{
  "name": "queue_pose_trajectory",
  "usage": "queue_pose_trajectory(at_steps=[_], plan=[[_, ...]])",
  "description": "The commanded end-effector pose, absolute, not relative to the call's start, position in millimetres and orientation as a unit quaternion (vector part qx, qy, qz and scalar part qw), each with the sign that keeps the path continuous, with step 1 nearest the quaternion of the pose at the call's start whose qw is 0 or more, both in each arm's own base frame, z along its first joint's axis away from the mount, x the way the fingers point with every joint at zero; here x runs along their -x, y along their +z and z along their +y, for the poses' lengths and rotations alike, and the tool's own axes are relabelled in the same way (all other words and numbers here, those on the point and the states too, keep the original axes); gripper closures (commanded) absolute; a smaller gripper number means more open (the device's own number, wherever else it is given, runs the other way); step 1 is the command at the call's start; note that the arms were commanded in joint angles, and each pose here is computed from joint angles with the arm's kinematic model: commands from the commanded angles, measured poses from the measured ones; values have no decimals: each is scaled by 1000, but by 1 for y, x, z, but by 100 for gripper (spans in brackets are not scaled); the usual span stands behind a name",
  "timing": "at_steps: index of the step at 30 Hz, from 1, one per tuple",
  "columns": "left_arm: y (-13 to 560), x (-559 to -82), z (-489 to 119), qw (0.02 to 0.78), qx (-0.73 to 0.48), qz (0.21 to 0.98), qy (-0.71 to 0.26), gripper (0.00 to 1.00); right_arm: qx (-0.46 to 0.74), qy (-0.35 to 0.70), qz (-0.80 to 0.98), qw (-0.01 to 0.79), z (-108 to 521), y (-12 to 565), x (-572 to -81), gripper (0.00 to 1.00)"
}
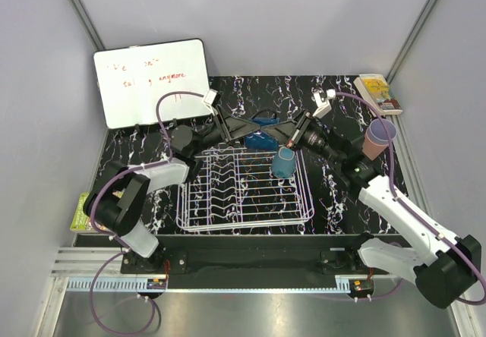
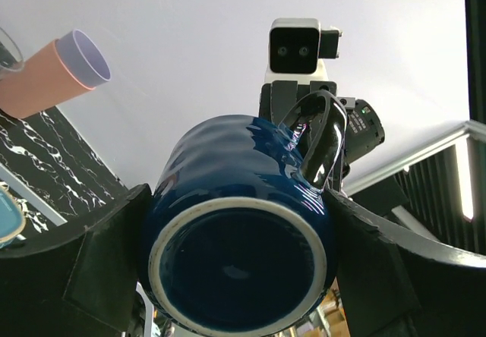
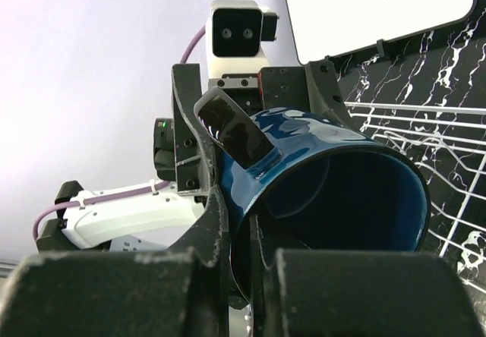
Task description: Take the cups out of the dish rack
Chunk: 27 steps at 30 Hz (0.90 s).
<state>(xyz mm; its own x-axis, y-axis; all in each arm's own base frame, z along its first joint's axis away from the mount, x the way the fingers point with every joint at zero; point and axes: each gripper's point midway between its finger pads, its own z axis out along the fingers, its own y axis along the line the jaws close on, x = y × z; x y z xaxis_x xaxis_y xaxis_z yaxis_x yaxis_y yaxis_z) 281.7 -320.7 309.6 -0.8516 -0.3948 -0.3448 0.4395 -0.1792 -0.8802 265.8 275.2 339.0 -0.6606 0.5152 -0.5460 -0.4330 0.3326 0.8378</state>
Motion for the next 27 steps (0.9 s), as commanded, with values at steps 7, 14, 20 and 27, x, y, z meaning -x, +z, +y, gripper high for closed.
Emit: queue_pose_trajectory(at_steps=[7, 14, 20, 27], plan=[[336, -326, -284, 400, -55, 639, -654, 9, -12, 482, 724, 493, 235, 348, -250, 100], [271, -366, -234, 396, 102, 712, -571, 8, -15, 437, 734, 519, 227, 356, -267, 100], [221, -370, -208, 375, 166, 785, -465, 11, -54, 311, 776, 546, 211, 359, -322, 100], [206, -357, -191, 373, 181, 812, -411, 13, -102, 133, 819, 549, 197, 360, -404, 100]])
